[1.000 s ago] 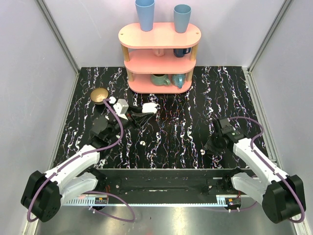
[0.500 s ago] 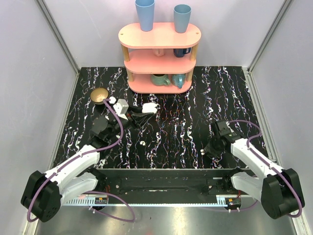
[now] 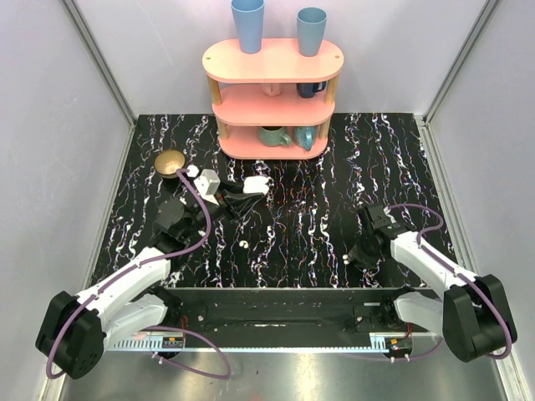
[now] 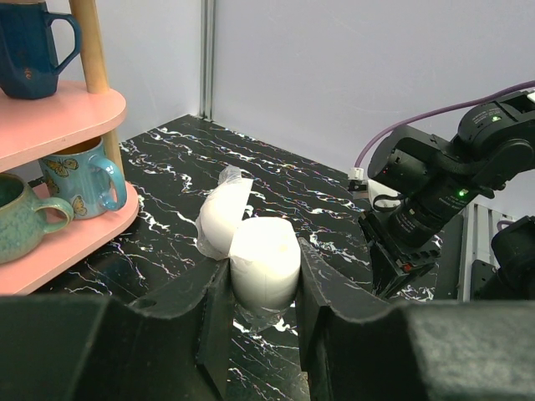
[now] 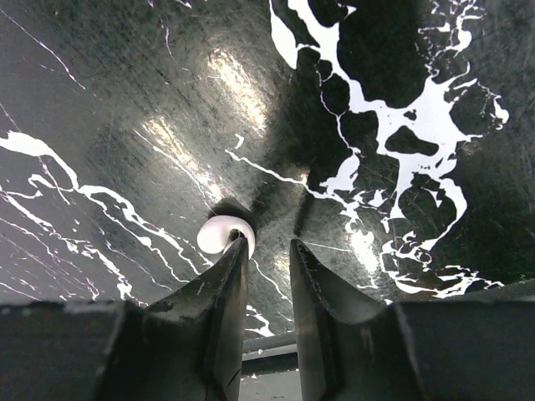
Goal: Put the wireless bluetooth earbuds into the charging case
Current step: Pick up the right earbud from the center of the board.
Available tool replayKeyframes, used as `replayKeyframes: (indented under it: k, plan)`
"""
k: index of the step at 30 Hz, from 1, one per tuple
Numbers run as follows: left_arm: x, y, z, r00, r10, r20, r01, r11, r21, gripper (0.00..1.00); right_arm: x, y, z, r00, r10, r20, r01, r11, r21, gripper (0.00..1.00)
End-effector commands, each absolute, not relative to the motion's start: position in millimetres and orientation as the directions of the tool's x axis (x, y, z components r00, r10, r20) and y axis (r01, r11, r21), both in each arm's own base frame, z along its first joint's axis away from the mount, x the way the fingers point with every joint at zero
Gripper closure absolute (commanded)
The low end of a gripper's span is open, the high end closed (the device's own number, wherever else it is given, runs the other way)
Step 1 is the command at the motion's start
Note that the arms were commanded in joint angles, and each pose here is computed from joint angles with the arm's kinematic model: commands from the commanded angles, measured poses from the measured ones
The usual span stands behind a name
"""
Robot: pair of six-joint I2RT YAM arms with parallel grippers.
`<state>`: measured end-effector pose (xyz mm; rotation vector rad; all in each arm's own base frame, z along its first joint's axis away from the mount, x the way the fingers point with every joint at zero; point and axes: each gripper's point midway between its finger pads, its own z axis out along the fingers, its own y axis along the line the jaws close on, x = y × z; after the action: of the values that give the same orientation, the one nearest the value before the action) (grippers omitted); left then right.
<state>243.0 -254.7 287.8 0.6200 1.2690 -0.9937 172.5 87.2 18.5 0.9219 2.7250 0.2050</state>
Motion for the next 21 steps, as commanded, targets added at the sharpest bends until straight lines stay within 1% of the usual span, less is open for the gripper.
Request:
replayKeyframes:
  k: [1, 7, 13, 17, 21]
  plan:
    - [239.3, -255.3, 318.1, 0.063, -0.307, -0.949, 0.89, 0.447, -0.085, 1.0, 194.3, 87.5, 27.0, -0.757, 0.601, -0.256, 0.552, 0.799, 0.24, 0.66]
    - [240.2, -255.2, 316.7, 0.061, -0.305, -0.95, 0.889, 0.45, -0.087, 1.0, 198.5, 97.1, 24.5, -0.778, 0.584, -0.232, 0.526, 0.807, 0.269, 0.65]
    - [240.8, -256.3, 316.2, 0.057, -0.304, -0.951, 0.889, 0.449, -0.09, 1.0, 200.8, 101.3, 20.8, -0.805, 0.55, -0.223, 0.49, 0.828, 0.271, 0.66]
    - [242.4, -257.0, 316.0, 0.053, -0.305, -0.951, 0.889, 0.448, -0.094, 1.0, 200.2, 109.8, 19.2, -0.831, 0.524, -0.19, 0.461, 0.838, 0.292, 0.66]
    - [242.4, -258.6, 315.6, 0.047, -0.305, -0.951, 0.892, 0.441, -0.098, 1.0, 201.7, 113.2, 23.2, -0.837, 0.51, -0.198, 0.437, 0.841, 0.319, 0.65]
